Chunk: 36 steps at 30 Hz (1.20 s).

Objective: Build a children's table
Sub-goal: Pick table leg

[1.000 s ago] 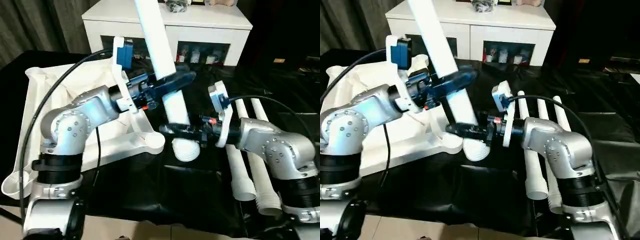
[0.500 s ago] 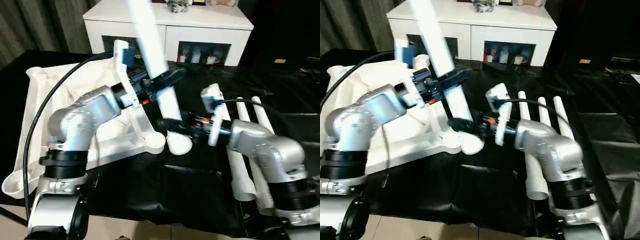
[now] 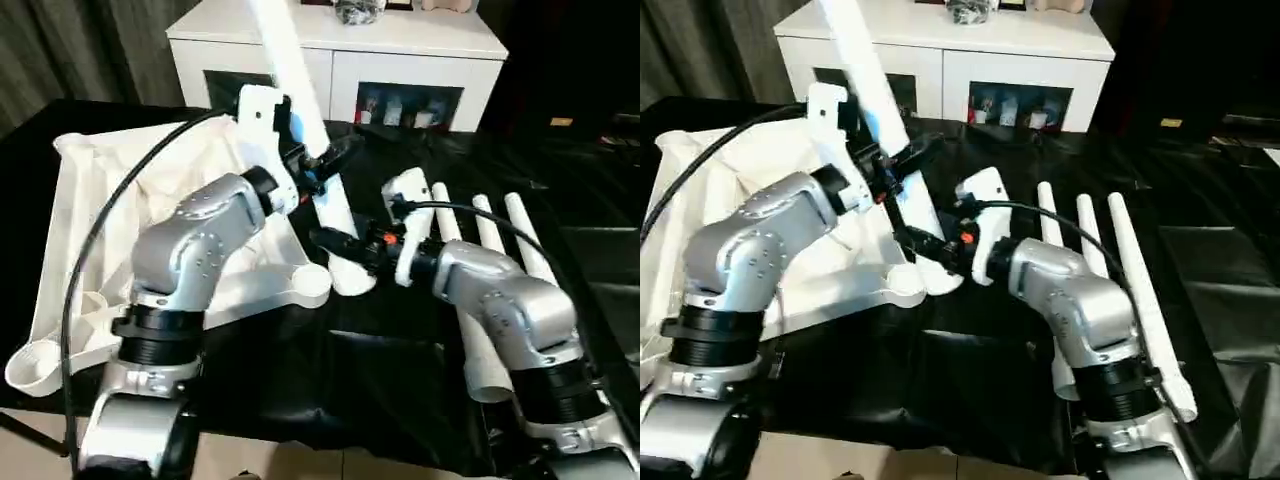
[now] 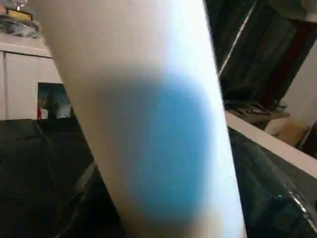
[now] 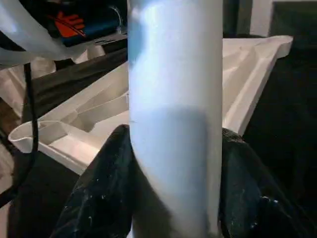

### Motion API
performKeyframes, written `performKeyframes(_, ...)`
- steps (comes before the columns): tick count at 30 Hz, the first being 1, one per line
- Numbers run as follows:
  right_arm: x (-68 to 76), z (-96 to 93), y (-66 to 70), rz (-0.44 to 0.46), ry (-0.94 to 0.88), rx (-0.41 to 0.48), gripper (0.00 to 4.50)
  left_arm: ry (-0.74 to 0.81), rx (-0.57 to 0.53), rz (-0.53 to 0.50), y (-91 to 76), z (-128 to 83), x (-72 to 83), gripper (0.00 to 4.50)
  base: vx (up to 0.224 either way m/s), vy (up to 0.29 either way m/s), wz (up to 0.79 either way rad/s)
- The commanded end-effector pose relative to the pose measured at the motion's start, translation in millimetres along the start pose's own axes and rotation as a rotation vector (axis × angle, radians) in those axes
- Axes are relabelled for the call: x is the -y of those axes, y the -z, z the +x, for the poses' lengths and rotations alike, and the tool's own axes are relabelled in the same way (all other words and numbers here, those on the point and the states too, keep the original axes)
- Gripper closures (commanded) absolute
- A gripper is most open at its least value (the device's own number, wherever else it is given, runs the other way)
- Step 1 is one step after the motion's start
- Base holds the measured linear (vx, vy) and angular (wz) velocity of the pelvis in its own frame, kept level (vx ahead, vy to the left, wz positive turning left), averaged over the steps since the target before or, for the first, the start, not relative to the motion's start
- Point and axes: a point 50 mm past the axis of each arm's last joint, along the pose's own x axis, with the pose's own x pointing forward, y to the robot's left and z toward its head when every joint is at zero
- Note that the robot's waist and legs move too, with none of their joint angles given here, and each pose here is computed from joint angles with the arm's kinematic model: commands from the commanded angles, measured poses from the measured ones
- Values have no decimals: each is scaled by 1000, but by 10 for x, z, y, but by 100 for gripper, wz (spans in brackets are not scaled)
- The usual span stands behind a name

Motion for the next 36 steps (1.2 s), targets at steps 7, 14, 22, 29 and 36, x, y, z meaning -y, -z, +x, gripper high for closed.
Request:
performKeyframes(7,45,8,-105,-57,23,35,261,186,42,-105,-74,-81,160,246,0,0,0)
performKeyframes(14,38,-42,-128,-34,-47,42,205,358,18,-95,-66,-148,244,266,0,0,0)
performKeyframes(22,32,-172,-170,10,-192,16,137,477,-36,-39,-71,-174,250,267,0,0,0)
performKeyframes(29,40,-292,-153,-19,-276,-58,97,535,-71,-8,-100,-194,205,267,0,0,0)
performKeyframes(36,10,-319,-162,-17,-349,-89,97,589,-90,15,-102,-207,236,267,0,0,0)
